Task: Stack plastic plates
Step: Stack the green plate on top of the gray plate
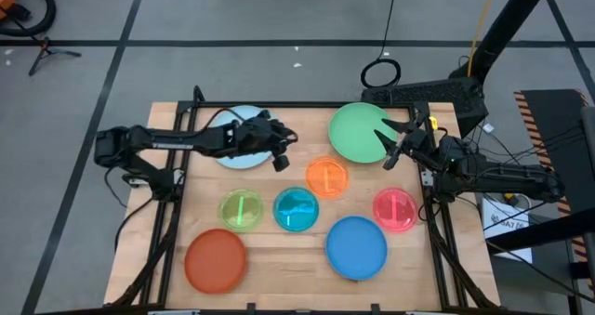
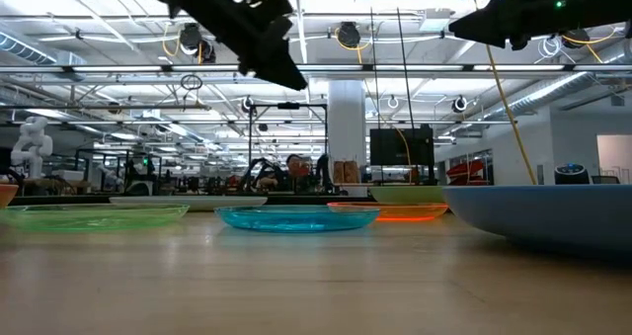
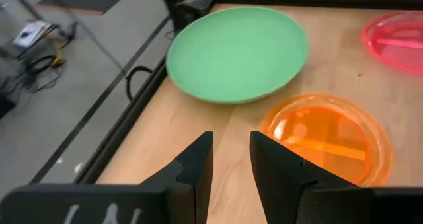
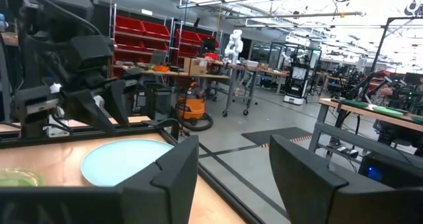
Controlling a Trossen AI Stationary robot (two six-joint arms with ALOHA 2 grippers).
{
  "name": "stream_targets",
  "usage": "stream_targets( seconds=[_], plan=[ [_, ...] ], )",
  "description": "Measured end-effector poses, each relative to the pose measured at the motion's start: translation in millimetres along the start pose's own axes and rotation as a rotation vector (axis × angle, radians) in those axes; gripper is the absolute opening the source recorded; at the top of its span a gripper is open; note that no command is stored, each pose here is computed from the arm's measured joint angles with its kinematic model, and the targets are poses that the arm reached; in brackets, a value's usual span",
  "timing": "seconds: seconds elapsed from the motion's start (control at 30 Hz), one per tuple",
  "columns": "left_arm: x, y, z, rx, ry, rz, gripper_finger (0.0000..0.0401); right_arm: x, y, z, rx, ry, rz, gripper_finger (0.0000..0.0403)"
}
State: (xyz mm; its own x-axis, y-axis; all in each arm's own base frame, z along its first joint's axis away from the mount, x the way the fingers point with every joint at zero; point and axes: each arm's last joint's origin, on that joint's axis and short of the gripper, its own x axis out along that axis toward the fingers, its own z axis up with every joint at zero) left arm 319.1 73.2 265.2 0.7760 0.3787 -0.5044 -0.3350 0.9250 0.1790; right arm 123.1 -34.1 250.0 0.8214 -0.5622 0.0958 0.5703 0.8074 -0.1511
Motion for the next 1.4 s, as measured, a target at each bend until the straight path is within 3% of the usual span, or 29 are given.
stream_targets(
  seconds=[0.67, 0.93, 1.4],
  plan=[
    [112, 14, 46, 0.235, -0.019, -0.114, 0.0108, 0, 0, 0, -0.001, 0.000, 0.001, 0.0178],
    [146, 13, 50, 0.313, -0.009, -0.133, 0.0108, 0, 1, -2, -0.009, 0.020, 0.006, 0.0178],
    [161, 10, 63, 0.198, -0.059, -0.178, 0.0108, 0, 1, -4, -0.007, 0.040, 0.011, 0.0178]
  ],
)
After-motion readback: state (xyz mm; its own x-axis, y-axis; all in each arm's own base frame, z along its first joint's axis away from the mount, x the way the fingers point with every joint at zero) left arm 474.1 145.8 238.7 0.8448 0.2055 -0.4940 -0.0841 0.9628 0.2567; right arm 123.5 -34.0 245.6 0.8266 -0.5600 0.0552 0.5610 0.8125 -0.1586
